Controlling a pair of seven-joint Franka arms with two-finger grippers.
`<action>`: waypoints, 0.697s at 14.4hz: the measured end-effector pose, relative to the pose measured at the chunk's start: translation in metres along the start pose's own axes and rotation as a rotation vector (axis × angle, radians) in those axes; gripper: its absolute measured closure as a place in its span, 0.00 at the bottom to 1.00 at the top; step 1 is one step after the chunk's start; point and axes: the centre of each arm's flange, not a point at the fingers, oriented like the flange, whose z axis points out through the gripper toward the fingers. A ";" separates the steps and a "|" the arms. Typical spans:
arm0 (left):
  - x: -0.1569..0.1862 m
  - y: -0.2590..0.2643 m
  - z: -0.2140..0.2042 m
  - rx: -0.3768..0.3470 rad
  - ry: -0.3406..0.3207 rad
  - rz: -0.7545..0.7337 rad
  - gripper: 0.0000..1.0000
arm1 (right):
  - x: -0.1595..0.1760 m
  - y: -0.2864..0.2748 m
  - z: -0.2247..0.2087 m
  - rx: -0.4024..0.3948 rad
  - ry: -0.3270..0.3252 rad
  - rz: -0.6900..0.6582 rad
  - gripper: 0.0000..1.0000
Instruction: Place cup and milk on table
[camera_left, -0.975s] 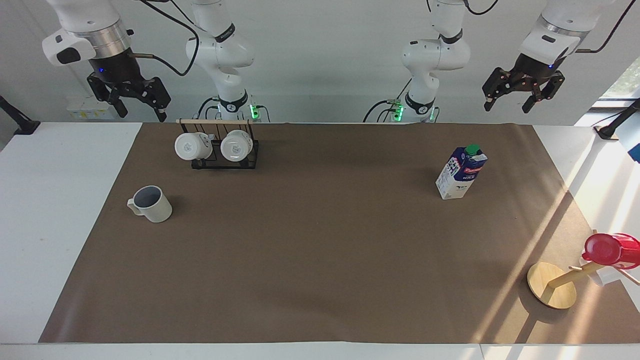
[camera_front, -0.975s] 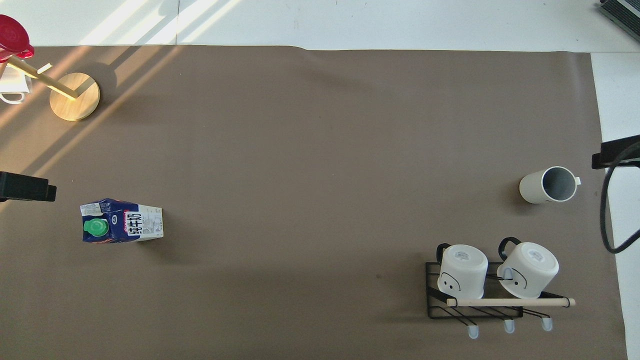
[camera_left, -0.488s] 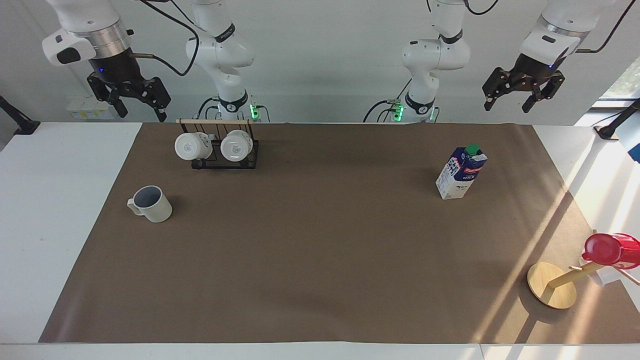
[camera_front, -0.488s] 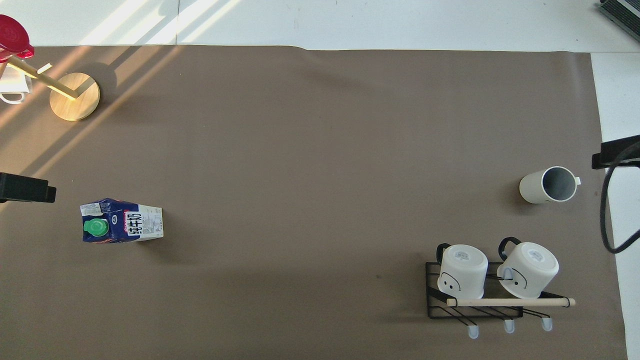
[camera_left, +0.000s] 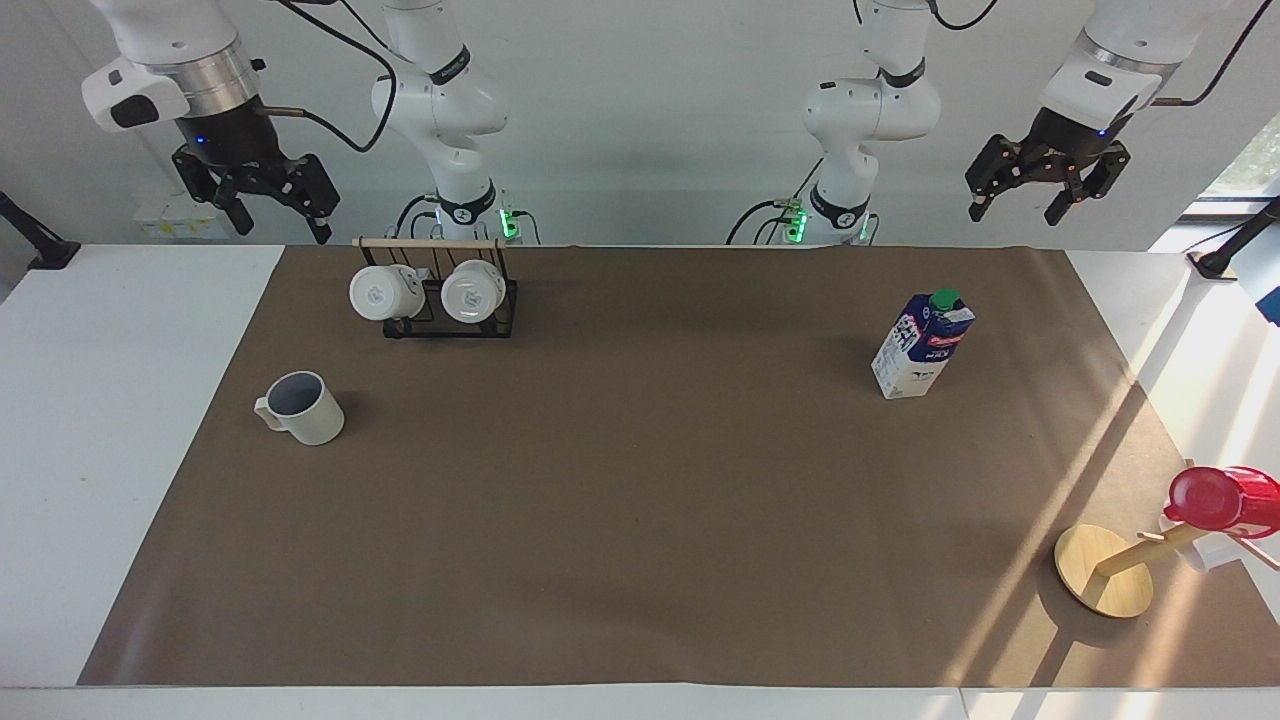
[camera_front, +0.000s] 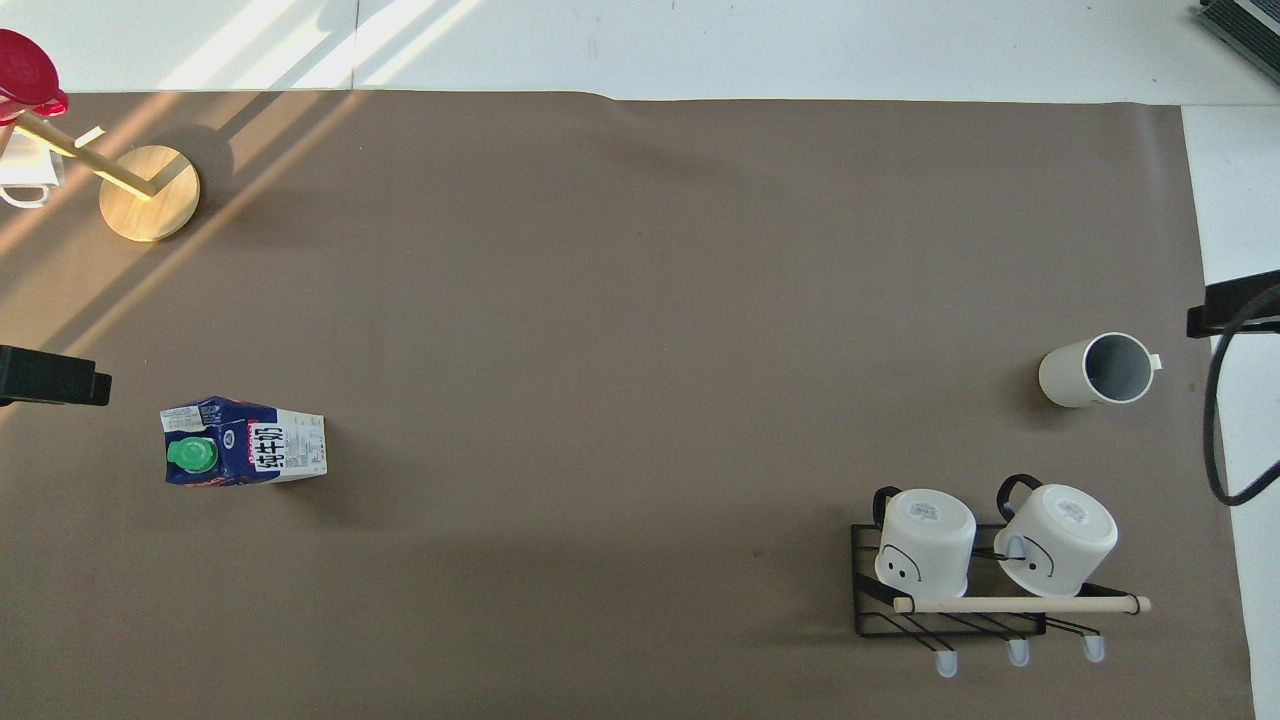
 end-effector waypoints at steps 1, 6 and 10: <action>0.000 0.000 0.000 0.000 0.000 0.000 0.00 | 0.000 0.000 0.001 0.000 0.001 0.000 0.00; 0.000 -0.001 0.000 0.000 0.000 -0.001 0.00 | 0.002 0.006 0.010 -0.001 -0.007 0.011 0.00; 0.000 -0.001 0.000 0.000 0.000 -0.001 0.00 | 0.005 0.009 0.024 -0.002 -0.010 0.016 0.00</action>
